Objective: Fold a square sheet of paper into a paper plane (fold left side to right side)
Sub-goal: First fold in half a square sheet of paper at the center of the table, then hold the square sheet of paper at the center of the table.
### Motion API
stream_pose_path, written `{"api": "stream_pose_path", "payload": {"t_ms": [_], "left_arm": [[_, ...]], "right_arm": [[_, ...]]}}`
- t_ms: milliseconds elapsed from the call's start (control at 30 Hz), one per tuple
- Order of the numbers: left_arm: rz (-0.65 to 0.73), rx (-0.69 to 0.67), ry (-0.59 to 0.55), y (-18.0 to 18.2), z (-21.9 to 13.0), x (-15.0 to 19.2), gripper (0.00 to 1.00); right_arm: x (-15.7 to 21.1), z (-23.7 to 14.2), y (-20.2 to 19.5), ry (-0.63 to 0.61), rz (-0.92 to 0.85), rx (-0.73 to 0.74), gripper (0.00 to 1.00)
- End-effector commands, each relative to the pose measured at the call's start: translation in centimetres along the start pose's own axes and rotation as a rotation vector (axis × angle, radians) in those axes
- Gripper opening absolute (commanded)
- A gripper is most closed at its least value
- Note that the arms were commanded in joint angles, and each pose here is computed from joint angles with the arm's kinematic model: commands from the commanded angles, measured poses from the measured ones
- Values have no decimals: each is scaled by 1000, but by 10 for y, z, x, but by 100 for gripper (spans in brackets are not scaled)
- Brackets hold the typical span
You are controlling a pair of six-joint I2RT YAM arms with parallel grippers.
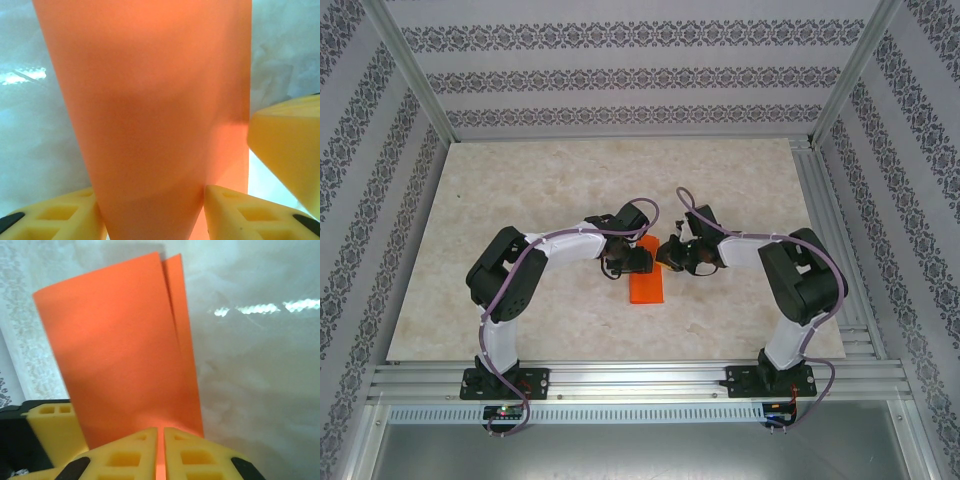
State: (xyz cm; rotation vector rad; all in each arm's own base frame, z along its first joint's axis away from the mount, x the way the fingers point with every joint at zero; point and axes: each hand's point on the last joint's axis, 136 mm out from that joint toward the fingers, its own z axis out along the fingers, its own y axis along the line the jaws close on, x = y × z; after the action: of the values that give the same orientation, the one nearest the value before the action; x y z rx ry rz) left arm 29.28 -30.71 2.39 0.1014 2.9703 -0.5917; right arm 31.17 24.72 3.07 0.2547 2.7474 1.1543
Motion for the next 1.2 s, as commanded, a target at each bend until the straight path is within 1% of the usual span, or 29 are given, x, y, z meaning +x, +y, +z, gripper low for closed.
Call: {"api": "stream_pose_path", "payload": {"t_ms": [0,267,433,1167], "left_arm": [[34,23,56,-7,15,21,53],[40,19,61,-7,15,21,55],[50,22,65,-8,14,21,55],[64,33,89,-12,19,23,56]], "right_arm": [[-13,-19,4,-65,-37,3,13],[-14,-30,-17,-83,-2,30,13],[-14,-31,-20,-82,1,34,13],[-10,-27,-10,-64,-8,12,14]]}}
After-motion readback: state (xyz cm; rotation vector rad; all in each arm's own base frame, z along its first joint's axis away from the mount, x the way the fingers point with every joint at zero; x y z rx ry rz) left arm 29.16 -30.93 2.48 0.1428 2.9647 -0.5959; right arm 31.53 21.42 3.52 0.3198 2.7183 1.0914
